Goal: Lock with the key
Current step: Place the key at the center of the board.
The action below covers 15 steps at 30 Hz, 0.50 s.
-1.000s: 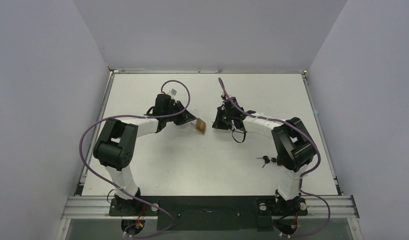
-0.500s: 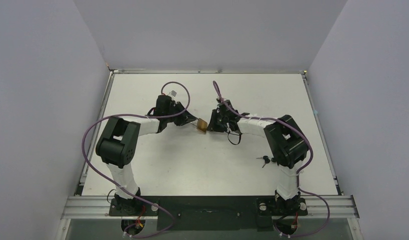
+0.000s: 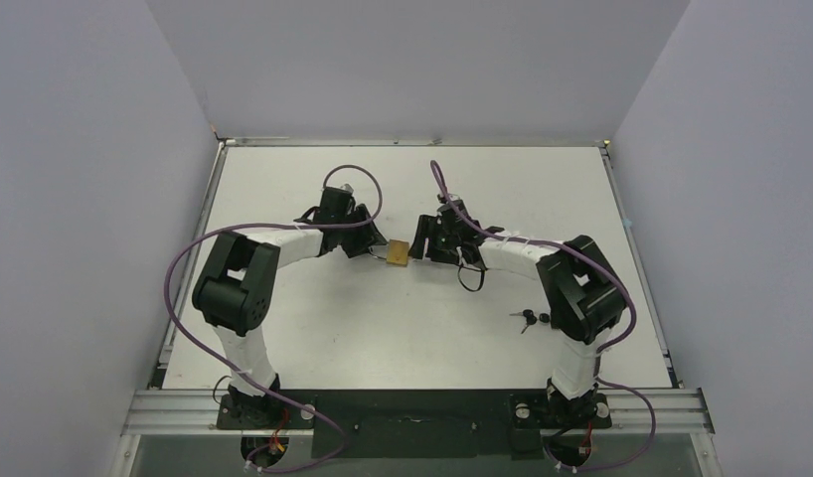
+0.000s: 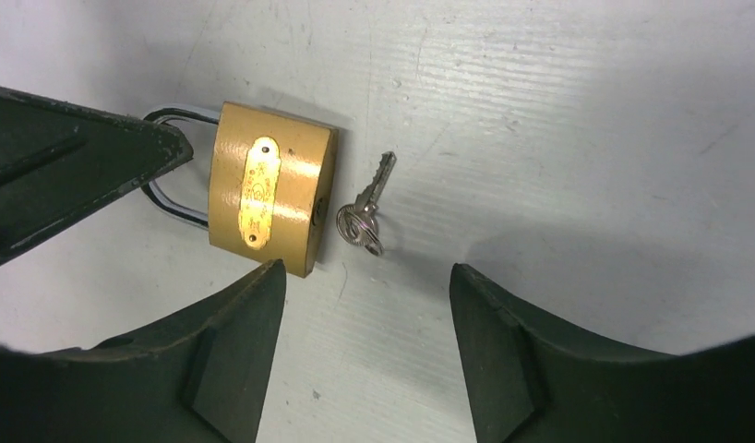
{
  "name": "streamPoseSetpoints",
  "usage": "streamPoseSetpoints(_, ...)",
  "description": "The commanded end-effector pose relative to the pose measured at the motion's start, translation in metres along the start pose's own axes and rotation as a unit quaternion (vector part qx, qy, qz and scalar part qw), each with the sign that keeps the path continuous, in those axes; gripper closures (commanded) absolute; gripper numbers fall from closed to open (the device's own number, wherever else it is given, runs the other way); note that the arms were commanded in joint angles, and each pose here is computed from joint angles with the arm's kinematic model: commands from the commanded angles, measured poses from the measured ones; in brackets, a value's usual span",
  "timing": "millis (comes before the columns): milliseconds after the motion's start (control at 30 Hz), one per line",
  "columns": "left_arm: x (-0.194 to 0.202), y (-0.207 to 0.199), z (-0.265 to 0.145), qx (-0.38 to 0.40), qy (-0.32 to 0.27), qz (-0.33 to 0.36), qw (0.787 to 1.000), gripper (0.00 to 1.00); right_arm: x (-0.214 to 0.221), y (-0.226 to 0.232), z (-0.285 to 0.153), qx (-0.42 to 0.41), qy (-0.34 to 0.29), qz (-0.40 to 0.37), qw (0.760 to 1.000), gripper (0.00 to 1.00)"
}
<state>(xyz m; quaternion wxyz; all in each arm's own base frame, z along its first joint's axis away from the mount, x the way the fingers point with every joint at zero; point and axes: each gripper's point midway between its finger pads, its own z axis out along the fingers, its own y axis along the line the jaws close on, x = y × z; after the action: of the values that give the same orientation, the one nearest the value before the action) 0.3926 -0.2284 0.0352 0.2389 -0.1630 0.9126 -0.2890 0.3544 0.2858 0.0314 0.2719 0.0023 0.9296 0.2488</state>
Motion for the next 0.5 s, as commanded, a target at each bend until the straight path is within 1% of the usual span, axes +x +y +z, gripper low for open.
streamPoseSetpoints(0, -0.029, -0.017, -0.025, -0.036, -0.059, 0.051, 0.996, 0.54, -0.024, 0.007, -0.031, 0.012, -0.049, -0.013, 0.999, 0.36)
streamPoseSetpoints(67, -0.029, -0.012, -0.031, -0.064, -0.06, 0.061, 0.994, 0.52, -0.031, 0.005, -0.042, 0.024, -0.064, -0.018, 0.997, 0.3)
streamPoseSetpoints(100, -0.036, -0.014, -0.034, -0.079, -0.077, 0.07, 0.991, 0.51, -0.036, 0.004, -0.051, 0.028, -0.077, -0.019, 0.996, 0.28)
streamPoseSetpoints(133, -0.034, -0.011, -0.038, -0.093, -0.075, 0.073, 0.99, 0.5, -0.037, 0.001, -0.055, 0.036, -0.079, -0.019, 0.996, 0.27)
streamPoseSetpoints(233, -0.04, -0.016, -0.047, -0.118, -0.096, 0.09, 0.984, 0.49, -0.047, -0.004, -0.077, 0.047, -0.102, -0.013, 0.994, 0.25)
streamPoseSetpoints(267, -0.041, -0.018, -0.052, -0.12, -0.1, 0.093, 0.983, 0.48, -0.047, -0.011, -0.081, 0.061, -0.105, -0.008, 0.993, 0.25)
streamPoseSetpoints(300, -0.043, -0.022, -0.058, -0.118, -0.109, 0.095, 0.982, 0.48, -0.052, -0.017, -0.091, 0.073, -0.121, -0.004, 0.99, 0.25)
streamPoseSetpoints(333, -0.042, -0.026, -0.061, -0.115, -0.111, 0.097, 0.982, 0.47, -0.05, -0.026, -0.097, 0.088, -0.12, 0.002, 0.989, 0.25)
streamPoseSetpoints(367, -0.044, -0.031, -0.068, -0.108, -0.118, 0.098, 0.982, 0.47, -0.052, -0.034, -0.108, 0.103, -0.134, 0.01, 0.986, 0.25)
streamPoseSetpoints(467, -0.041, -0.048, -0.084, -0.081, -0.128, 0.104, 0.983, 0.45, -0.048, -0.07, -0.136, 0.148, -0.148, 0.045, 0.977, 0.25)
